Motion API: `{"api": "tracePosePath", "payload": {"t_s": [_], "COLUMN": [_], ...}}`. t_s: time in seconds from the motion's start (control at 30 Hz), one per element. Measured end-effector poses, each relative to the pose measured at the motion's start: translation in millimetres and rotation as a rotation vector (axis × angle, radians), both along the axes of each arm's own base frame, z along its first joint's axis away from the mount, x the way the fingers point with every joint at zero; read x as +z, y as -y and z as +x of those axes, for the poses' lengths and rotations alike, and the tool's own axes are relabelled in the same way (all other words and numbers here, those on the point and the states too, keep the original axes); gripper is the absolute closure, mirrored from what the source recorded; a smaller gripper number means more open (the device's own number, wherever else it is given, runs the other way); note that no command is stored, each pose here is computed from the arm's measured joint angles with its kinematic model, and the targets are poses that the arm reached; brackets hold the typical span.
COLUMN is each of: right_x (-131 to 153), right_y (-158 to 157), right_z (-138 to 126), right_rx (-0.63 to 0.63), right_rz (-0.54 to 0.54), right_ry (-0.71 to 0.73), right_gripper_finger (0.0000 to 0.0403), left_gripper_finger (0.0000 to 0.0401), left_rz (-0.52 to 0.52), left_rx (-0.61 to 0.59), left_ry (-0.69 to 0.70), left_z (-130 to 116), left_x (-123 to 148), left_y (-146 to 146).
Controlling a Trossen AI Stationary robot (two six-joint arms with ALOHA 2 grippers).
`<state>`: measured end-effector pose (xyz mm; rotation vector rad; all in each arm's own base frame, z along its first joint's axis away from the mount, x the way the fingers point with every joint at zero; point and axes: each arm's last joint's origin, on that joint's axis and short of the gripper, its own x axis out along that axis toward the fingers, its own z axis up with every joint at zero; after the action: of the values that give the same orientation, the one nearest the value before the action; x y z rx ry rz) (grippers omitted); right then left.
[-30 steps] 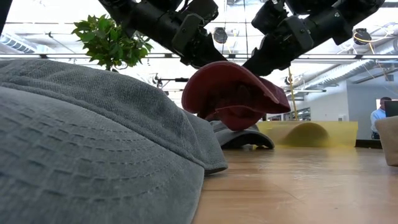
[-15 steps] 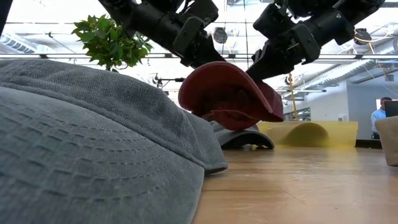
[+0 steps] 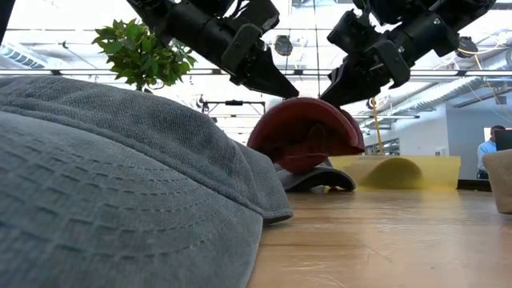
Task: Pick & Place hat
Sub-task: Put the pale red cap into the yellow bin
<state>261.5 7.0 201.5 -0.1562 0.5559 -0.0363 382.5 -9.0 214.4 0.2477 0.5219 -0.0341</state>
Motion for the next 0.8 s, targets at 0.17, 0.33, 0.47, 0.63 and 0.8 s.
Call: {"api": "tracePosePath", "payload": {"t_s": [0.17,0.33,0.47,0.63,0.8], "right_x": [16,37,51,56,56], "right_y": [2,5,10,27,42], "right_z": [-10,-31,-49,-73,-86], "right_rx": [-0.036,-0.075,-0.109,-0.166,-0.178], "right_rz": [-0.041,-0.14,-0.232,-0.328,-0.376], "right_ry": [0.049,0.072,0.073,-0.016,-0.085], "right_gripper_finger": [0.0402,0.0402,0.0402,0.0403,0.0403], "left_gripper_finger": [0.0339,0.0315,0.0314,0.0313,0.0313], "left_rz": [0.006,0.044,0.053,0.061,0.06], "left_rx": [0.007,0.027,0.034,0.076,0.109], "left_ry": [-0.019,-0.036,-0.061,-0.075,-0.111], "left_z": [-7,-24,-40,-56,-67], "left_x": [7,31,47,63,69], "left_y": [-1,-2,-3,-9,-16]}}
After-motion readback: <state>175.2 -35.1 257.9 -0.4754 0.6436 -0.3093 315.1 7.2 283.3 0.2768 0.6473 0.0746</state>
